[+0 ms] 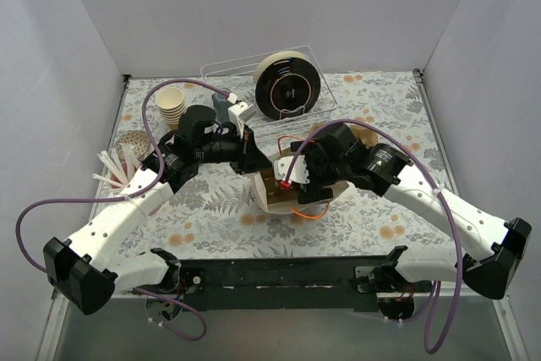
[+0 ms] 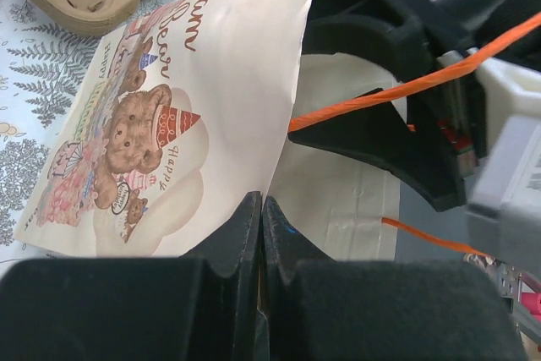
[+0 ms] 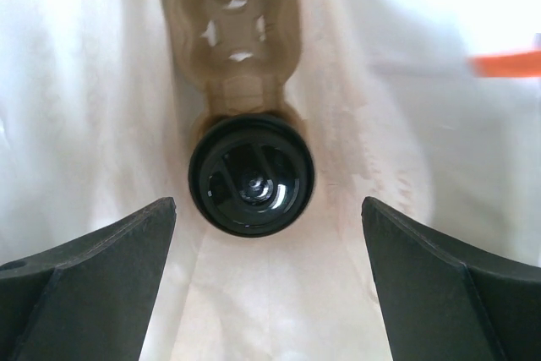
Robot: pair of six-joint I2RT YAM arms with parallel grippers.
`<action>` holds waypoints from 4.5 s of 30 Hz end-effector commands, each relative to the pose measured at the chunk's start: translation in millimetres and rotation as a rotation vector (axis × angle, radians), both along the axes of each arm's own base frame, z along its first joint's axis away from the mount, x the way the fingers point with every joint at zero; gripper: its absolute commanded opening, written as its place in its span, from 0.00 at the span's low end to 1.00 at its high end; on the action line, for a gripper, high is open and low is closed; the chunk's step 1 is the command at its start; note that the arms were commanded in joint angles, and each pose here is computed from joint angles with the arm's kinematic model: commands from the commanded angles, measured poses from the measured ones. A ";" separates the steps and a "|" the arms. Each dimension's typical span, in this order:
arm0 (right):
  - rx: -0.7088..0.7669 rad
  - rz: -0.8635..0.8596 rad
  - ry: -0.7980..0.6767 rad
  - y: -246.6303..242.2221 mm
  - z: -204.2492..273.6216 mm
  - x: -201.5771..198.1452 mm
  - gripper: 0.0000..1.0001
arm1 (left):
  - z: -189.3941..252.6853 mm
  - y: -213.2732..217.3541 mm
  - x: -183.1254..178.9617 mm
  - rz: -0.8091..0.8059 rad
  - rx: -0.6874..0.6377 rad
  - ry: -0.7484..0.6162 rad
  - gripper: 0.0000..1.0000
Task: Pack the takeout coffee
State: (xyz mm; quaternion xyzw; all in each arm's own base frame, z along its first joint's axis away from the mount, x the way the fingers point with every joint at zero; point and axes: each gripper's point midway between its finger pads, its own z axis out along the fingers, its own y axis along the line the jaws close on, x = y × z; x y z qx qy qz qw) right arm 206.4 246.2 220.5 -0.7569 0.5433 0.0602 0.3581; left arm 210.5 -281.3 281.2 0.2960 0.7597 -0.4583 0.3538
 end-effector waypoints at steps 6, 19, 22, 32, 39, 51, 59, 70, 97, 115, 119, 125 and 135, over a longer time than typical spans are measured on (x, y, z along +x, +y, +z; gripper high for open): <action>0.161 -0.036 -0.039 8.6 55.4 0.4 0.98 | 6.0 2.8 6.5 0.038 0.029 0.021 0.03; 0.283 -0.059 -0.053 11.5 89.2 -4.1 0.97 | 3.4 1.5 10.9 0.064 0.043 0.065 0.04; 0.308 -0.048 -0.045 12.7 94.8 -8.5 0.97 | 6.8 0.7 14.6 0.067 0.056 0.064 0.08; 0.462 -0.022 -0.012 22.9 132.7 -22.5 0.97 | 7.5 0.1 27.5 0.094 0.092 0.050 0.18; 0.552 -0.045 -0.023 23.9 152.6 -23.1 0.96 | 7.9 -0.9 36.8 0.119 0.103 0.037 0.31; 0.721 -0.207 -0.171 15.2 192.9 7.6 0.98 | 11.0 4.9 53.7 0.186 0.146 -0.009 0.55; 0.904 -0.394 -0.119 17.3 220.1 29.0 0.97 | 28.2 8.2 70.8 0.240 0.156 -0.083 0.63; 1.176 -0.682 -0.027 -0.3 254.9 51.2 0.91 | 75.7 33.3 88.9 0.421 0.128 -0.228 0.88; 1.028 -0.919 0.463 -8.6 201.6 2.5 0.90 | 69.8 266.7 15.4 1.521 0.420 0.026 0.77; 1.044 -0.941 0.414 -25.6 195.1 0.0 0.85 | -27.5 306.7 30.0 1.631 0.732 -0.001 0.61; 1.044 -0.942 0.413 -25.5 195.3 0.4 0.85 | -27.2 307.3 34.8 1.629 0.756 -0.013 0.58; 1.046 -0.942 0.390 -27.0 197.1 3.1 0.84 | -22.2 307.3 40.4 1.632 0.743 -0.033 0.45; 1.038 -0.925 0.380 -23.3 199.9 5.0 0.84 | -8.7 310.7 39.1 1.646 0.744 -0.041 0.14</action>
